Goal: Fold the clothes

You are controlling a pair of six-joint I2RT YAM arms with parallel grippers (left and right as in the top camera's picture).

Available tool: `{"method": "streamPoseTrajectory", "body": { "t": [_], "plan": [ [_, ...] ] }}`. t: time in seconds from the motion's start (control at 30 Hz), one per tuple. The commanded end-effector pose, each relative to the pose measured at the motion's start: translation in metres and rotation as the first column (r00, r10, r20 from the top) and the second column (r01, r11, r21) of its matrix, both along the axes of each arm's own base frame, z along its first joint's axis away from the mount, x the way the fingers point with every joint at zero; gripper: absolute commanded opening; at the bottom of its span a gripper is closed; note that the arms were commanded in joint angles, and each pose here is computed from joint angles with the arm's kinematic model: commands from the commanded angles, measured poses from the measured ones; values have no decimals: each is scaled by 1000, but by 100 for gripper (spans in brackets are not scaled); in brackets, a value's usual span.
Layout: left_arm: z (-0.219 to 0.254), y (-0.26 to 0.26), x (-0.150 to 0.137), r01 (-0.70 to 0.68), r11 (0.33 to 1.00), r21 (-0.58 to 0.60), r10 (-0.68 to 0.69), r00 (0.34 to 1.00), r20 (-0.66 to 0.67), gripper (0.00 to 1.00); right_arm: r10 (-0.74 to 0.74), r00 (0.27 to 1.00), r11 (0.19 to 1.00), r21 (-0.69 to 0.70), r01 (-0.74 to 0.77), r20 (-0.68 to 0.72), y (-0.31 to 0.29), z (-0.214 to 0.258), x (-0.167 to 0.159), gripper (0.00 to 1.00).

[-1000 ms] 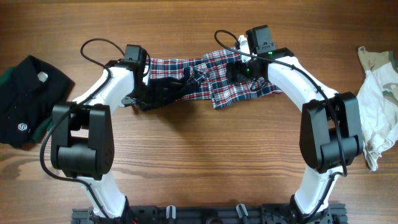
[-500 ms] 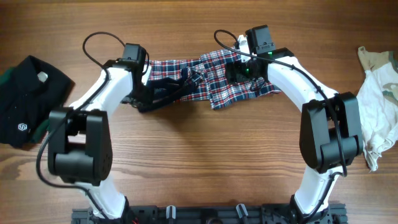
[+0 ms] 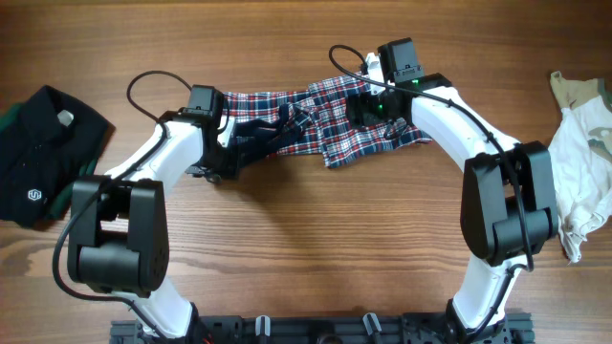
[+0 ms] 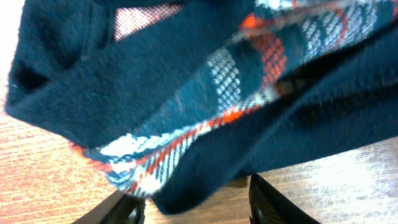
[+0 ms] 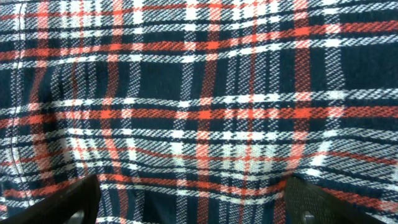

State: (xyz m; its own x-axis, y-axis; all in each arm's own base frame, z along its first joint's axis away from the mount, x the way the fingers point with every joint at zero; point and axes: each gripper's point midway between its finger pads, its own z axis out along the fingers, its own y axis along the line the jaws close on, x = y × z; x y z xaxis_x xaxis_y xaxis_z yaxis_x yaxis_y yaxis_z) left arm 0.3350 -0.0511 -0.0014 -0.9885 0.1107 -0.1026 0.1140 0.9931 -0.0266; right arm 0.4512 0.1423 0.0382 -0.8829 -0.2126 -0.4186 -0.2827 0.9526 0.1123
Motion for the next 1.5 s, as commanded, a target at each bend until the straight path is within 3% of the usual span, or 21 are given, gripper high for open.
{"method": "streamPoseTrajectory", "body": {
  "t": [0.0, 0.13, 0.37, 0.57, 0.93, 1.07, 1.2, 1.47],
  "plan": [
    [2, 2, 5, -1, 1000, 11, 0, 1000, 25, 34, 9, 1000, 1000, 9, -9, -19, 3, -11, -3, 95],
    [5, 1, 11, -1, 1000, 7, 0, 999, 48, 4, 9, 1000, 1000, 13, -9, -8, 4, -10, 0, 95],
    [69, -3, 33, -29, 999, -26, 34, 976, 214, 4, 9, 1000, 1000, 12, -9, -10, 4, -10, 0, 95],
    [83, -5, 53, -70, 996, -64, 86, 948, 307, 4, 9, 1000, 1000, 11, -9, -14, 4, -10, -1, 95],
    [89, -26, 60, -61, 980, -191, 121, 940, 318, 4, 9, 1000, 1000, 10, -9, -19, 4, -11, -3, 95],
    [94, -31, 65, -46, 975, -216, 119, 934, 337, 13, 9, 1000, 1000, 10, -9, -20, 4, -11, -3, 95],
    [113, -29, 69, -39, 976, -216, 123, 912, 391, 21, 9, 1000, 1000, 11, -9, -17, 4, -11, -2, 95],
    [100, -16, 73, -77, 986, -146, 128, 913, 387, 22, 7, 1000, 1000, 10, -7, -25, 3, -11, -4, 95]
  ]
}}
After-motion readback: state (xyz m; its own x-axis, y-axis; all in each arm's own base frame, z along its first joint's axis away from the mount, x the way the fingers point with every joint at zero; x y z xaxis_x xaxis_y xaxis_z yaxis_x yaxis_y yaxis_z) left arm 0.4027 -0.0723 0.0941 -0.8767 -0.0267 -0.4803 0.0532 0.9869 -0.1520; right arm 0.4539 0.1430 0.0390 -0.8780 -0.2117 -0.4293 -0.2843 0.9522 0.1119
